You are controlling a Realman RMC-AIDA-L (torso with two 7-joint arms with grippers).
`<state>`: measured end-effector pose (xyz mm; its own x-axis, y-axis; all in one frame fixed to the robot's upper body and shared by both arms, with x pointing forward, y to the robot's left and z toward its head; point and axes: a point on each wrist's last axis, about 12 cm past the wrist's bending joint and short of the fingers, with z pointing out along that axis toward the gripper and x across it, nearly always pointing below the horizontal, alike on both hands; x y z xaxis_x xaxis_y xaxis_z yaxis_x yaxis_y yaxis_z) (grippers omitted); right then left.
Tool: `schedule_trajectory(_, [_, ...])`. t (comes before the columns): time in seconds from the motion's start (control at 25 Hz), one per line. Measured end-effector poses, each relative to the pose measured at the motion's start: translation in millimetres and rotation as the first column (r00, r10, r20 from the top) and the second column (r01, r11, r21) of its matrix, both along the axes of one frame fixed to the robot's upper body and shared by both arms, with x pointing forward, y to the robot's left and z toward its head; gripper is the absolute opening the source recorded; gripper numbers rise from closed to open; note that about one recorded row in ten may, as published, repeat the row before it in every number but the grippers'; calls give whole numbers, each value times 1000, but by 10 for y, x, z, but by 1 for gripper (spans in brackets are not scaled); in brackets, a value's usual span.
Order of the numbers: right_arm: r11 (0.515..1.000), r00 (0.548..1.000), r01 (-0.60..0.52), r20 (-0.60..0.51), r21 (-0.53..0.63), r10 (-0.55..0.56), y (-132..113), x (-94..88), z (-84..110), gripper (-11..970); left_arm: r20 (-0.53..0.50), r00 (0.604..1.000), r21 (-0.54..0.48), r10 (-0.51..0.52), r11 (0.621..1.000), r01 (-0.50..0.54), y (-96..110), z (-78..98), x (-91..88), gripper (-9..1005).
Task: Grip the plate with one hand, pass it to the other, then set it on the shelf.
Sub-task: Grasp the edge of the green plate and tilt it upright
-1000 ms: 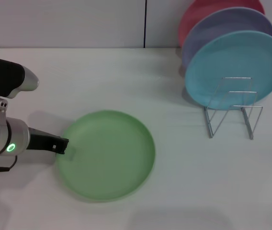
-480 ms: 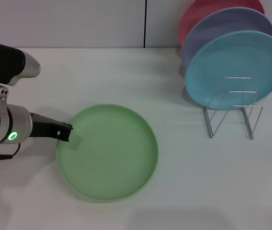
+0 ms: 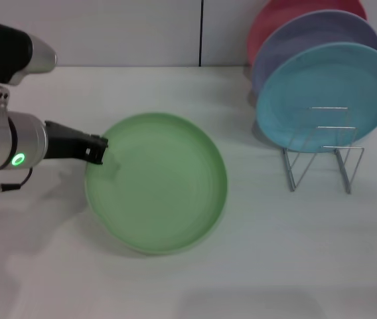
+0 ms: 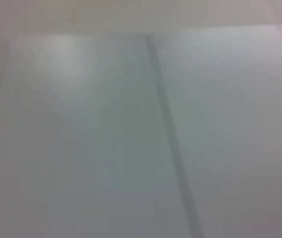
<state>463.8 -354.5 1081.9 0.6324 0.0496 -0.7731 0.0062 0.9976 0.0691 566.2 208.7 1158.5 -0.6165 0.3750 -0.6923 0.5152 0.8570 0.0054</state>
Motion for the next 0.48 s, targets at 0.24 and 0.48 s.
schedule_trajectory(0.24, [945,947,-322,-1,-56,322,37,637,472,795,33,999,-1,-12,1000,12,-15,100,5,36])
schedule_trajectory(0.48, [723,691,-691,-288,4,663,297,1413,1307,793,100,995,-23,13,1000,-11,48,295,0,37])
